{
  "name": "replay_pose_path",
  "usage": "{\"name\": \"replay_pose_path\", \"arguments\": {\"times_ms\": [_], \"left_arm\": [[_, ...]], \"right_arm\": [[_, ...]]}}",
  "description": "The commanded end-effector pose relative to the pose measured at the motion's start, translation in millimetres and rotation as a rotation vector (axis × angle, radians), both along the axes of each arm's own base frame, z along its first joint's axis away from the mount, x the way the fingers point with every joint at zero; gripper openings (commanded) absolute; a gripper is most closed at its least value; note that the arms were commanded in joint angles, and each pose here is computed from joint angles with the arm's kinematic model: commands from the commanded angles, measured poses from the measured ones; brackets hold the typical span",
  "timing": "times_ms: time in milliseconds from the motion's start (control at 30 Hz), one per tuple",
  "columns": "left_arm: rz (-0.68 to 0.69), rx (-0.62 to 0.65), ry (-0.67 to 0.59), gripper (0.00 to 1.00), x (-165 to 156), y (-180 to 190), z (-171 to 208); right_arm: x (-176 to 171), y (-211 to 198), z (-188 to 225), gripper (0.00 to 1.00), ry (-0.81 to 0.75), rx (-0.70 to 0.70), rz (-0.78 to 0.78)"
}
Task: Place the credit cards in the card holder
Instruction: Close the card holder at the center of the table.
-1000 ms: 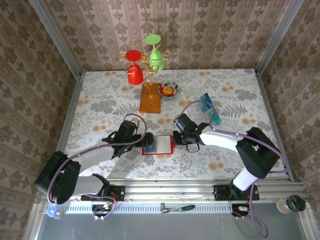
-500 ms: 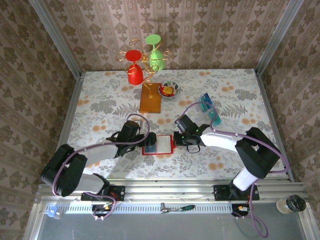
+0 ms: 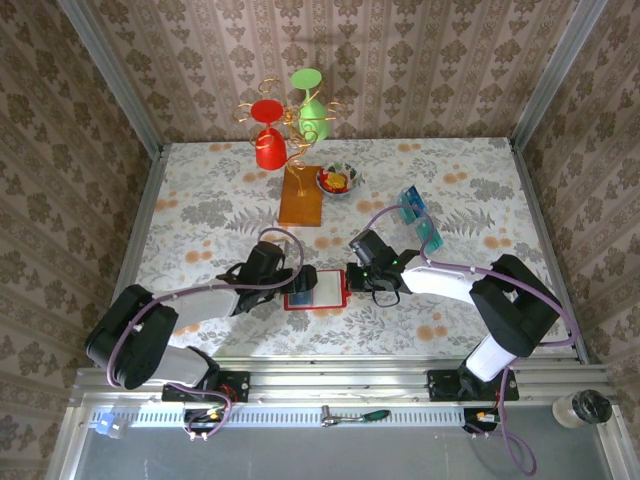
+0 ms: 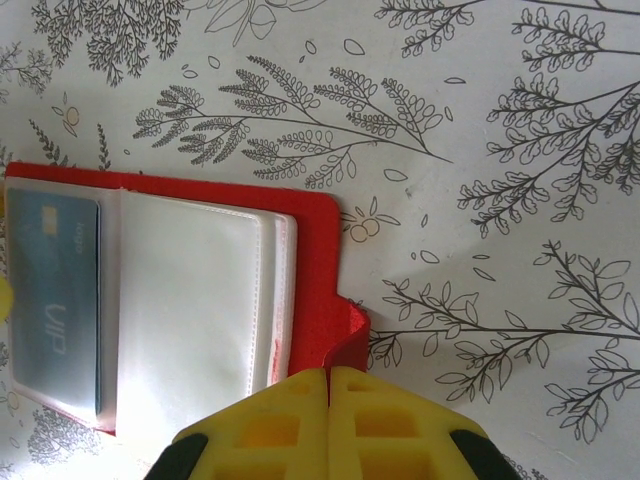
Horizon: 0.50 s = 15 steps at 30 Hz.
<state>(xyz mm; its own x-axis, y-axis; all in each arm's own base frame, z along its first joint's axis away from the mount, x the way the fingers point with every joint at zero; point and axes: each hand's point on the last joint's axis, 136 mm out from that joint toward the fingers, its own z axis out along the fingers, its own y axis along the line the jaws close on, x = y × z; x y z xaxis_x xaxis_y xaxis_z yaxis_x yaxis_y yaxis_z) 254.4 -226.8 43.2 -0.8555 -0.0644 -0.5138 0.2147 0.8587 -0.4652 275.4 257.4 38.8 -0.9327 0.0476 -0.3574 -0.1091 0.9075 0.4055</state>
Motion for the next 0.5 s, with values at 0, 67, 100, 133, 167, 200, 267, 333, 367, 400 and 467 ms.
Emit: {"name": "replay_pose_path", "arguments": {"times_ms": [0,67,100,133,167,200,267,333,367,400,467], "left_arm": [[0.003,-0.023,-0.014,1.00,5.8,-8.8,9.6],[0.001,-0.025,-0.015,1.00,5.9,-10.0,10.5],[0.000,-0.025,-0.015,1.00,5.7,-10.1,10.4],[-0.001,-0.027,-0.016,1.00,5.5,-11.0,11.4],[0.000,-0.027,-0.017,1.00,5.5,-11.0,11.6],[0.000,-0.026,-0.016,1.00,5.3,-10.9,11.6],[-0.002,-0.032,-0.022,1.00,5.0,-11.6,14.9],[0.000,-0.036,-0.028,1.00,5.1,-11.4,18.2],[0.002,-0.040,-0.032,1.00,5.2,-10.9,20.9],[0.001,-0.045,-0.037,1.00,4.7,-11.3,23.6],[0.004,-0.061,-0.049,1.00,4.7,-12.1,30.8]], "right_arm": [[-8.0,1.9,-5.5,0.00,0.035,0.022,0.008],[-7.9,2.0,-5.8,0.00,0.035,0.024,0.008],[-8.5,2.3,-6.2,0.00,0.038,0.026,0.007],[-8.6,2.5,-6.3,0.00,0.037,0.026,0.008],[-8.4,2.7,-6.2,0.00,0.037,0.027,0.008],[-8.4,2.9,-6.4,0.00,0.038,0.028,0.008],[-8.0,3.0,-6.6,0.00,0.038,0.030,0.007],[-8.2,3.6,-7.3,0.00,0.040,0.031,0.007],[-8.1,4.1,-7.0,0.00,0.040,0.034,0.007],[-8.0,4.3,-6.9,0.00,0.040,0.035,0.006],[-7.8,4.3,-7.4,0.00,0.041,0.035,0.005]]}}
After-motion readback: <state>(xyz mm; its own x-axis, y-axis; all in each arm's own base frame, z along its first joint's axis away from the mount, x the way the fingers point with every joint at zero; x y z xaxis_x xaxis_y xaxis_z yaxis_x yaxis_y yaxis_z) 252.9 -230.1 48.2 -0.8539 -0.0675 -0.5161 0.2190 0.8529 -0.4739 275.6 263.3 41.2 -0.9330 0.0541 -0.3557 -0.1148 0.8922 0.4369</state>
